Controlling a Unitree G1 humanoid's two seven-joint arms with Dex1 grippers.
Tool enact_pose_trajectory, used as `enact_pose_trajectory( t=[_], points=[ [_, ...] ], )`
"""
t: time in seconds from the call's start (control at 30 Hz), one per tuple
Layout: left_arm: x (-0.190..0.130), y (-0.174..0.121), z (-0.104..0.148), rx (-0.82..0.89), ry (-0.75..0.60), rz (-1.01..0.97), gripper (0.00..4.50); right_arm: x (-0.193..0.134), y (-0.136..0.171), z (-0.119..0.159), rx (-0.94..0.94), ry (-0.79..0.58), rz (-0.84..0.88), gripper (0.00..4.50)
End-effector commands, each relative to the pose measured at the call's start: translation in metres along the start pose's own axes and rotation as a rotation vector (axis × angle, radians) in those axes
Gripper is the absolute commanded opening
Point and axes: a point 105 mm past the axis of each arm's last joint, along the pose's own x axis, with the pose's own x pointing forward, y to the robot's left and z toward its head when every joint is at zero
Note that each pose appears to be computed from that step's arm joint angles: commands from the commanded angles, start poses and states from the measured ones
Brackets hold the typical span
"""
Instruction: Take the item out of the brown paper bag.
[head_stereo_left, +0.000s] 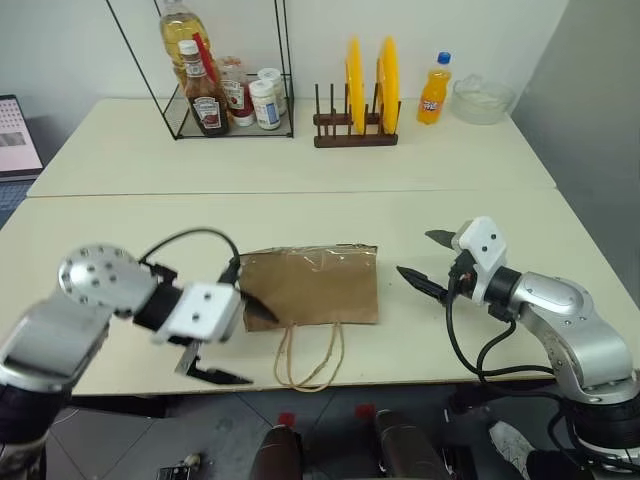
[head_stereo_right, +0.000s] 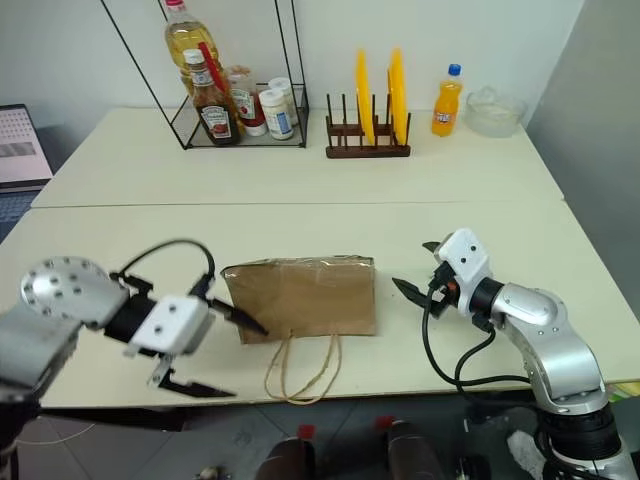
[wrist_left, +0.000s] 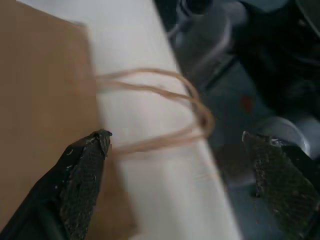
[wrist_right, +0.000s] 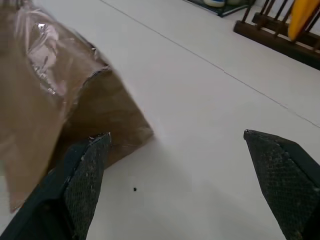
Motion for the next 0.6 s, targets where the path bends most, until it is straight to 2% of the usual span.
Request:
enact_pose_trajectory(
  t=[0.03, 0.13, 0.3, 0.53, 0.6],
  points=[
    [-0.007, 0.001, -0.005, 0.103, 0.068, 0.058, 4.5, -0.002, 0.005, 0.012, -0.043, -0.046, 0.053, 4.47],
    [0.007, 0.002, -0.011, 0.11, 0.035, 0.121, 4.5, -0.003, 0.012, 0.006, -0.051, -0.03, 0.088, 4.47],
    [0.033, 0.005, -0.007, 0.099, -0.035, 0.192, 4.5, -0.003, 0.022, -0.002, -0.06, -0.012, 0.12, 4.47],
    [0.056, 0.025, -0.008, 0.127, -0.095, 0.349, 4.5, -0.007, 0.031, -0.01, -0.083, 0.002, 0.158, 4.47],
    [0.059, 0.03, -0.009, 0.127, -0.108, 0.38, 4.11, -0.008, 0.03, -0.011, -0.073, 0.001, 0.144, 4.5]
  ],
)
